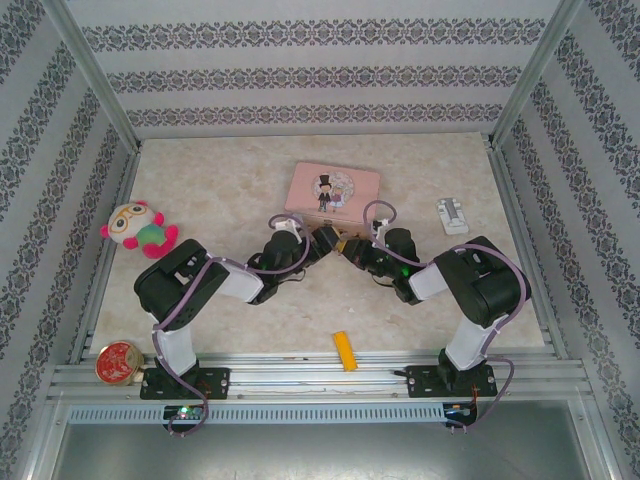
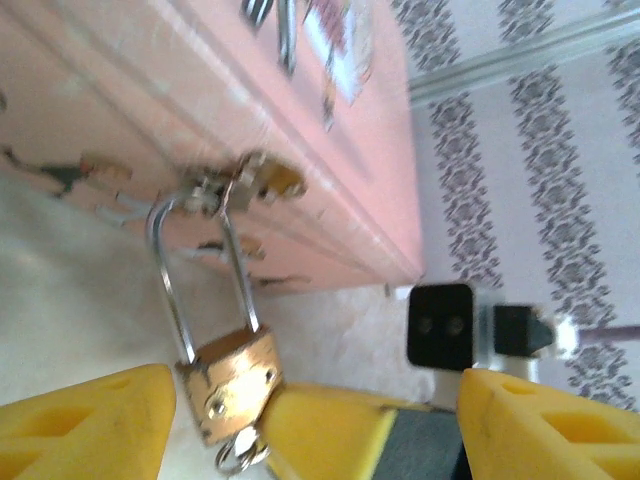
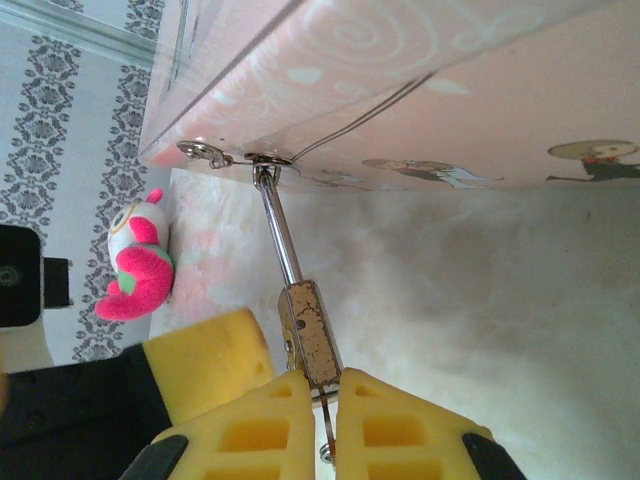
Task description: Unlock the padlock with the key
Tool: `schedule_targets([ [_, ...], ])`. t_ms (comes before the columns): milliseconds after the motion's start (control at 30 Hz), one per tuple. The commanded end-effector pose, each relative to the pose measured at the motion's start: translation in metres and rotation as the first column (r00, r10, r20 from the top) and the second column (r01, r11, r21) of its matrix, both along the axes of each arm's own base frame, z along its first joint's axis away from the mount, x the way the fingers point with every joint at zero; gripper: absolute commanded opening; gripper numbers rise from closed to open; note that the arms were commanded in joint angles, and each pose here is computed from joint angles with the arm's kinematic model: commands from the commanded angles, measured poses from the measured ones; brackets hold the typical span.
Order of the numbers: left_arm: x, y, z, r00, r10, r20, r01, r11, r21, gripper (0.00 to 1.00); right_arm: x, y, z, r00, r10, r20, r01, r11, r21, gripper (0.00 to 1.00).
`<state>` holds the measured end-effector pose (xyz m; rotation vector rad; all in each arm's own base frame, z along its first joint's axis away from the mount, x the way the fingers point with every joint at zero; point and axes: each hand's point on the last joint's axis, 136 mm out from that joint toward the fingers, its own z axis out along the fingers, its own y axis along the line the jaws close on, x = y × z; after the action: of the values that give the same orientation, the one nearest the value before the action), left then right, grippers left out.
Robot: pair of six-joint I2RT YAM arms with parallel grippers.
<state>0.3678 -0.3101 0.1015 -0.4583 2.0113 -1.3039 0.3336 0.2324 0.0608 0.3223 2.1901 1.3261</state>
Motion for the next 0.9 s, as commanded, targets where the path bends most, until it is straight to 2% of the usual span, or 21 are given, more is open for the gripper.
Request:
schedule_targets([
  [0, 0.015, 0.010, 0.015, 0.994, 0.033, 0.100, -0.028, 0.998, -0.048, 0.71, 0.017, -0.006, 0.022, 0.995, -0.065, 0.071, 0.062, 0.997, 0.047, 0.09],
  [233, 0.018, 0.015, -0.003, 0.997, 0.017, 0.075, -0.015, 1.000, -0.024, 0.65, 0.020, -0.008, 0.020, 0.995, -0.094, 0.042, 0.091, 0.993, 0.072, 0.09],
  [467, 0.017, 0.009, -0.014, 0.997, -0.027, 0.070, 0.025, 0.999, 0.027, 0.64, 0.020, -0.008, 0.016, 0.993, -0.114, -0.003, 0.114, 0.988, 0.104, 0.09],
  [867, 0.029, -0.006, -0.019, 0.996, -0.050, 0.070, 0.051, 0.999, -0.012, 0.53, 0.018, 0.003, 0.015, 0.994, -0.109, -0.011, 0.109, 0.986, 0.128, 0.09],
])
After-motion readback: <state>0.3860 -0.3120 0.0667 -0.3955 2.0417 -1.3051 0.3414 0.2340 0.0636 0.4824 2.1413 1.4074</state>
